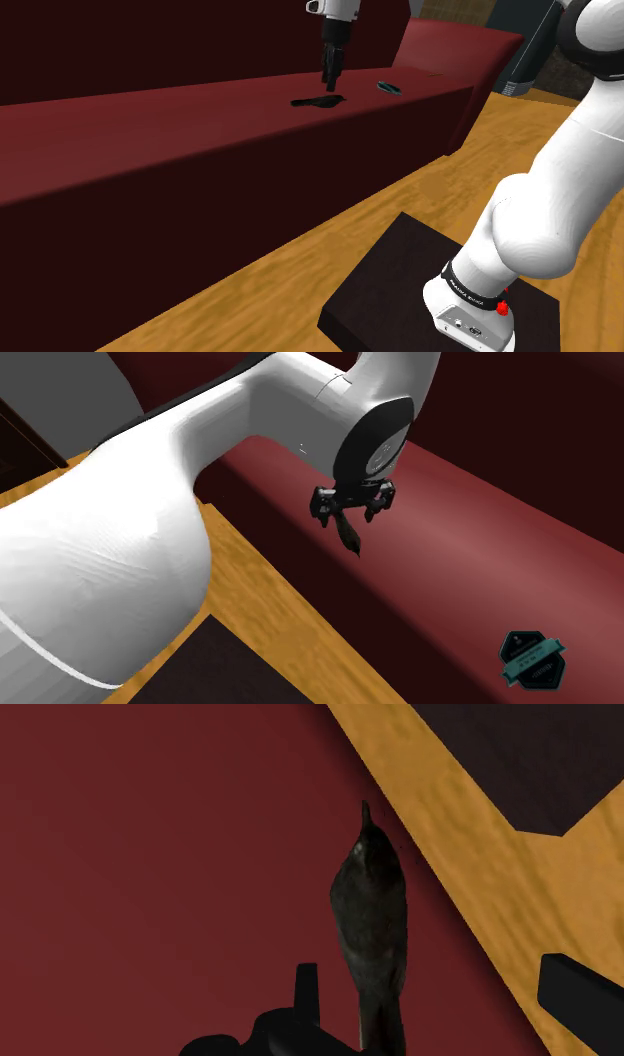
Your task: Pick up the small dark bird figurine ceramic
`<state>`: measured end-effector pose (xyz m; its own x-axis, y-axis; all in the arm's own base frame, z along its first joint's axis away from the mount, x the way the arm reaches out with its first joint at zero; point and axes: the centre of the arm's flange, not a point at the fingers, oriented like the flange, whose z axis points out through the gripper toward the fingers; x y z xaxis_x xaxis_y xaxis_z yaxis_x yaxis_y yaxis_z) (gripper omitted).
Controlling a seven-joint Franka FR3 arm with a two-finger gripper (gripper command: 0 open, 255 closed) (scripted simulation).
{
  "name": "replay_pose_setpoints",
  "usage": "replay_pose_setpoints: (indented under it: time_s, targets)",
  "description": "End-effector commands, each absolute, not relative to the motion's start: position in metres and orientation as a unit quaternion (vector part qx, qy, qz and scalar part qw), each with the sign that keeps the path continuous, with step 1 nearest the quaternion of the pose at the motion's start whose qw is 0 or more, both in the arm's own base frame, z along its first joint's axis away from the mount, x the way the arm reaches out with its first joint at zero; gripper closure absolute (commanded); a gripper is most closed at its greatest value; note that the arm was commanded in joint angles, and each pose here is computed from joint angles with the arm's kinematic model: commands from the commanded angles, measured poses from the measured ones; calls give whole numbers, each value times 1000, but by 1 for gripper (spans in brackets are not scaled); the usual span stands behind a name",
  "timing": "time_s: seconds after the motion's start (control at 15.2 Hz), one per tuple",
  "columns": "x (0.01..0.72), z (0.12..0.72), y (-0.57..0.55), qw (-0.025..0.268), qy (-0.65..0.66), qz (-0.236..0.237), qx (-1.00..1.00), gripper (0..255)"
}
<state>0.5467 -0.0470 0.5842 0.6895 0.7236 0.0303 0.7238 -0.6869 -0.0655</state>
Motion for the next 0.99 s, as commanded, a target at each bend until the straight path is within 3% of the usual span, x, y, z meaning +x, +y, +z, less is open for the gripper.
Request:
replay_pose_setpoints:
  time_s: [0.0,0.59,0.66,0.92]
  targets:
    - [563,578,-44,36,-420,5,-907,0]
    - [563,538,-44,36,-420,5,-907,0]
    - [563,538,-45,36,-420,5,-907,255]
    - [563,538,-45,36,-420,5,-907,255]
